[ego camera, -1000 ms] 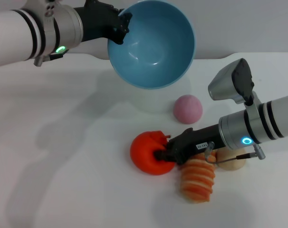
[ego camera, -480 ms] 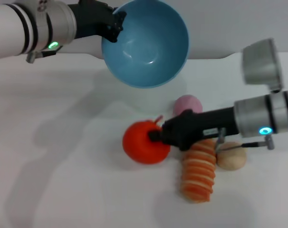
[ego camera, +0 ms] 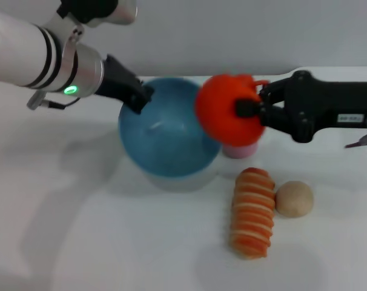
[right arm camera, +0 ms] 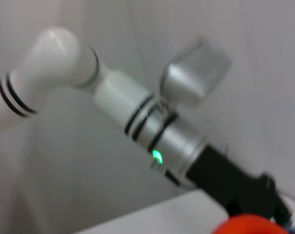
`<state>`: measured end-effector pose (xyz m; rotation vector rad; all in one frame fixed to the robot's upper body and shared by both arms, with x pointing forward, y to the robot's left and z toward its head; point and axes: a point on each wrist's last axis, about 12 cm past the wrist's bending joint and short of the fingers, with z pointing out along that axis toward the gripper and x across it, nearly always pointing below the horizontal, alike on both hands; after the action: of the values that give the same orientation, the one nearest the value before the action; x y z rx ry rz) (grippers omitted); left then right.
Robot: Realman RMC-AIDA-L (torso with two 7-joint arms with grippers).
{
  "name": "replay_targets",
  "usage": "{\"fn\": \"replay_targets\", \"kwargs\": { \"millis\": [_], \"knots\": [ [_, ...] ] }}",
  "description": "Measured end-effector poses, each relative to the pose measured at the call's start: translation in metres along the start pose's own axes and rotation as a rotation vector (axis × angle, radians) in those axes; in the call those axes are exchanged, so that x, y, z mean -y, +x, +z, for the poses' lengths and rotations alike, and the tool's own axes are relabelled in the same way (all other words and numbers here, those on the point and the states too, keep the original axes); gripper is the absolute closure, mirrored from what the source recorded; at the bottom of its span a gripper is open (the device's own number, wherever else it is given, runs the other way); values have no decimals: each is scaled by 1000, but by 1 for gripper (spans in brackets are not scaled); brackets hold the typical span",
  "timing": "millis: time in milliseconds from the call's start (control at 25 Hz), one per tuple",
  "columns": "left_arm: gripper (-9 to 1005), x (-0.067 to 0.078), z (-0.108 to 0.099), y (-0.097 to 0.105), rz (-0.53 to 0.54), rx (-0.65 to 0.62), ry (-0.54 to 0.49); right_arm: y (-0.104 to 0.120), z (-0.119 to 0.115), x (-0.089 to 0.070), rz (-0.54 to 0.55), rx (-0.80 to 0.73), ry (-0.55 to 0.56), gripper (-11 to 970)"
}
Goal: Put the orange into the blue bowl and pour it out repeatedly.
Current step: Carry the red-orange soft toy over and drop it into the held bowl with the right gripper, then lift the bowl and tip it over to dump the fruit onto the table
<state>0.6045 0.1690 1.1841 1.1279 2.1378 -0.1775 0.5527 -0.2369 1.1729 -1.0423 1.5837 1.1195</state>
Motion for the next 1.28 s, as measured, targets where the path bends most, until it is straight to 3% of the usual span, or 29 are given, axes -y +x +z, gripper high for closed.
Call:
{"fn": "replay_targets", "kwargs": {
  "millis": [200,560,920,1080,1280],
  "knots": [
    [996,7,5,4,-2,-72,43,0,-5,2,8,19,13,935],
    [996,19,11,-1,30,-86,76,18,9,14,111,-11,30,891],
    [997,19,15,2,19,-89,78,23,17,21,138,-51,45,823],
    [997,18,16,3,17,-85,75,23,5,24,120,-11,101,670],
    [998,14,17,4,16,-61,49,37,-37,27,1,102,285,460]
  ]
}}
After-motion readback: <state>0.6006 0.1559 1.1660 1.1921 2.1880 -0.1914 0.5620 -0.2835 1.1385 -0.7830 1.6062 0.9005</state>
